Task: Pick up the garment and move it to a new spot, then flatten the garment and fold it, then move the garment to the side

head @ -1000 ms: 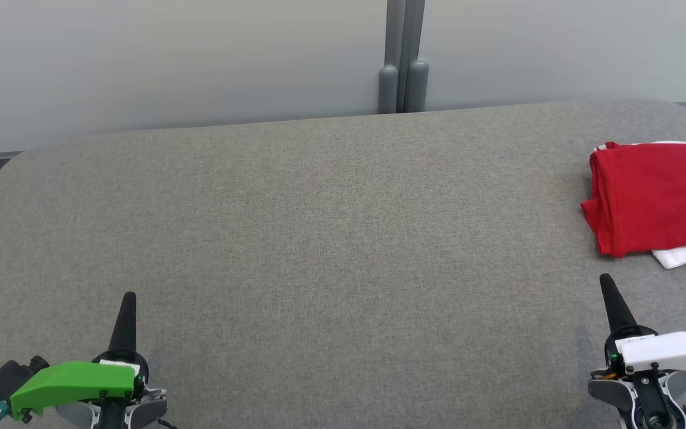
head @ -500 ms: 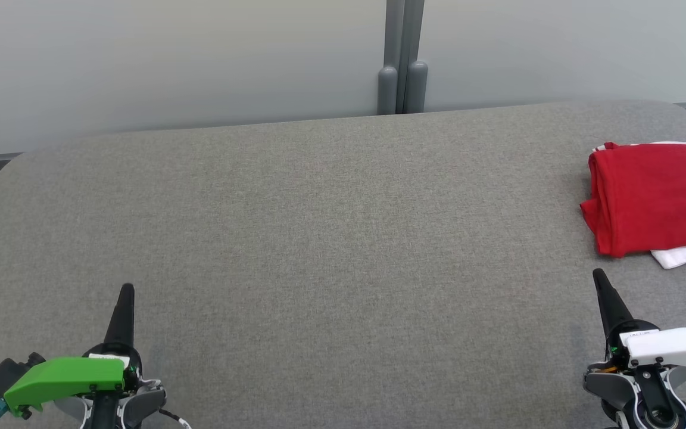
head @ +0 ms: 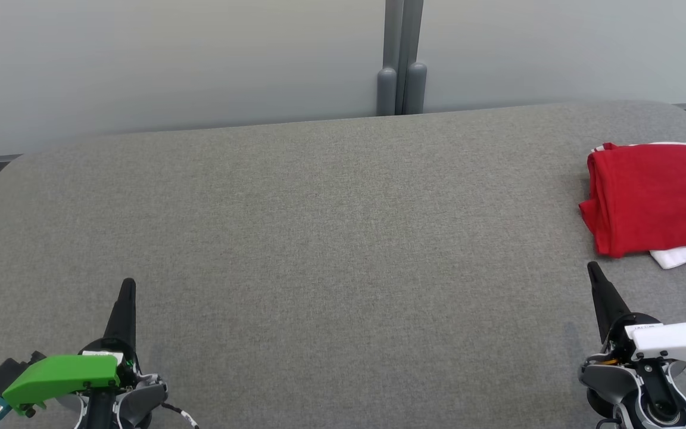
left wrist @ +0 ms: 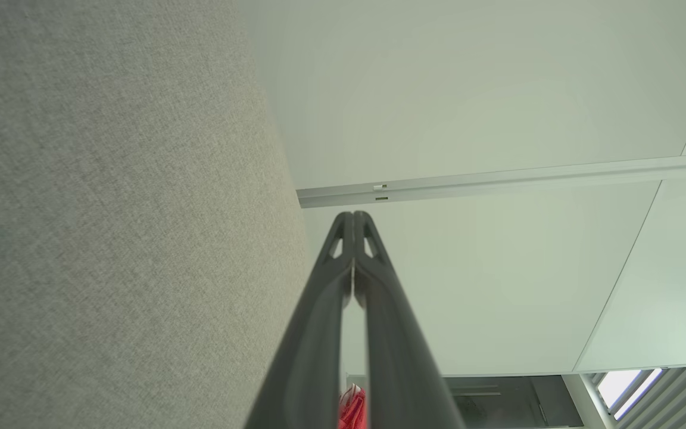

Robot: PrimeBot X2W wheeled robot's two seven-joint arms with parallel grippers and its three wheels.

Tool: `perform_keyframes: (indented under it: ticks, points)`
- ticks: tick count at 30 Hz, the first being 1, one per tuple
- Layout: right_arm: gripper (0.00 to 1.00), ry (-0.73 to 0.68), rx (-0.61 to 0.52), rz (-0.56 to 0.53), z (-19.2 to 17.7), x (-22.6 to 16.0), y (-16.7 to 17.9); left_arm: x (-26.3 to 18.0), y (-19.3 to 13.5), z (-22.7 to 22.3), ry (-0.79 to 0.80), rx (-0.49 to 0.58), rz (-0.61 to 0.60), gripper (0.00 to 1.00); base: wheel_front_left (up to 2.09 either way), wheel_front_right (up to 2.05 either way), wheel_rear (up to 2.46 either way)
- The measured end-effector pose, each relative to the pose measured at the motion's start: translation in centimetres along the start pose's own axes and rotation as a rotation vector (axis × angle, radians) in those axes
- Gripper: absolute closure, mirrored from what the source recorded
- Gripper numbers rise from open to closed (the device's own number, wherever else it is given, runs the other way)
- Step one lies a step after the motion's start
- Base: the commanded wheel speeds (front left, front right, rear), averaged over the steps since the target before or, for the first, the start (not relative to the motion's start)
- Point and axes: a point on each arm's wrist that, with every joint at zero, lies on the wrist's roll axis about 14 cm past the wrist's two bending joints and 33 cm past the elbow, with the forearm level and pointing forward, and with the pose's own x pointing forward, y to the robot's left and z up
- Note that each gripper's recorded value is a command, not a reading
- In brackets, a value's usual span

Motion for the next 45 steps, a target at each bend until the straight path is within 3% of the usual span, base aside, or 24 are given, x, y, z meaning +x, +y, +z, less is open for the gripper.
perform_keyframes:
  ticks: [15,45]
  points:
    - [1.00,0.017,0.112,0.020,-0.29,0.13,0.47,0.29,-0.90,0.06,0.001,-0.095,-0.033,1.00,0.00,0.00,0.00]
    - [1.00,0.017,0.112,0.021,-0.29,0.17,0.51,0.31,-0.94,0.06,0.001,-0.096,-0.035,1.00,0.00,0.00,0.00]
